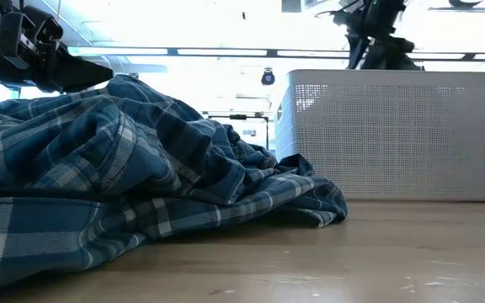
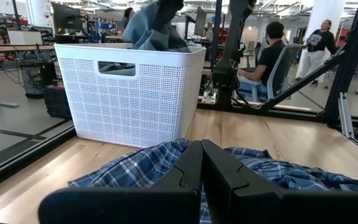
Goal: Sort clothes
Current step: Put the blue pants into the white laundry organizer
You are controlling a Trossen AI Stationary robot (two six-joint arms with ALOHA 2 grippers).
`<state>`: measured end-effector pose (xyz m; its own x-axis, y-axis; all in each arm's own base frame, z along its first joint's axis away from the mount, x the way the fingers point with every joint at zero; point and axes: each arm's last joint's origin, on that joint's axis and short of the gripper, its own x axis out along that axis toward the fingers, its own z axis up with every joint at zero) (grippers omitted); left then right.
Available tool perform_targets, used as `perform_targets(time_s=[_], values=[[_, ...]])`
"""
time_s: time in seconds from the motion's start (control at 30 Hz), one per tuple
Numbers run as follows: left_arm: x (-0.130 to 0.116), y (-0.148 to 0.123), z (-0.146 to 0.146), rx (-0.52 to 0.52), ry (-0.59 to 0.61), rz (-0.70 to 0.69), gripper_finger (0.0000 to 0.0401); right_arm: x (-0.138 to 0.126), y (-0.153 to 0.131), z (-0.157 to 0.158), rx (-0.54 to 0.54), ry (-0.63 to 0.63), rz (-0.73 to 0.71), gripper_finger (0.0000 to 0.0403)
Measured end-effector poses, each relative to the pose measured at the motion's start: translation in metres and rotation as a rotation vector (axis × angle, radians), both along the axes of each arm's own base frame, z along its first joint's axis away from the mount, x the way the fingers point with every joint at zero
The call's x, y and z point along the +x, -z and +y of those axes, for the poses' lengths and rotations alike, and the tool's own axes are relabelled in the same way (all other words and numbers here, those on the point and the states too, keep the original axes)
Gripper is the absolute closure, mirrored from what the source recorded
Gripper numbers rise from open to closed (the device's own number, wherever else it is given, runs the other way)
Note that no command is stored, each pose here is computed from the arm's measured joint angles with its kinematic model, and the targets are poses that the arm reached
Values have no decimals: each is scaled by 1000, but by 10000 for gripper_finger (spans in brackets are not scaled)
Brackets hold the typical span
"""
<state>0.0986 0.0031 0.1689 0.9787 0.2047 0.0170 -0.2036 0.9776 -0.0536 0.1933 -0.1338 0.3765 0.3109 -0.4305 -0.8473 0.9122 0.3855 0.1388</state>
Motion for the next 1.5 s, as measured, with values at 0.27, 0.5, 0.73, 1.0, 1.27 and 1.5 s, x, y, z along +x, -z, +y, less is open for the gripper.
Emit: perform_targets(time_s=[0.27,0.5,0.73,1.0,1.27,1.5], values=[[0,0,0,0,0,0,400,9,-9,19,445,-392,-314,267],[0,0,0,0,0,0,400,5,-7,11,6,-194,-2,269],[0,0,0,0,0,0,400,-3,-1,-15,-277,180,114,270],[0,0,0,0,0,0,400,8,120,-46,-65,266,156,270],[0,0,0,0,0,0,400,3,197,-56,134,246,190,270],[0,0,0,0,0,-1,400,4,111,-55,54,126,220,270]])
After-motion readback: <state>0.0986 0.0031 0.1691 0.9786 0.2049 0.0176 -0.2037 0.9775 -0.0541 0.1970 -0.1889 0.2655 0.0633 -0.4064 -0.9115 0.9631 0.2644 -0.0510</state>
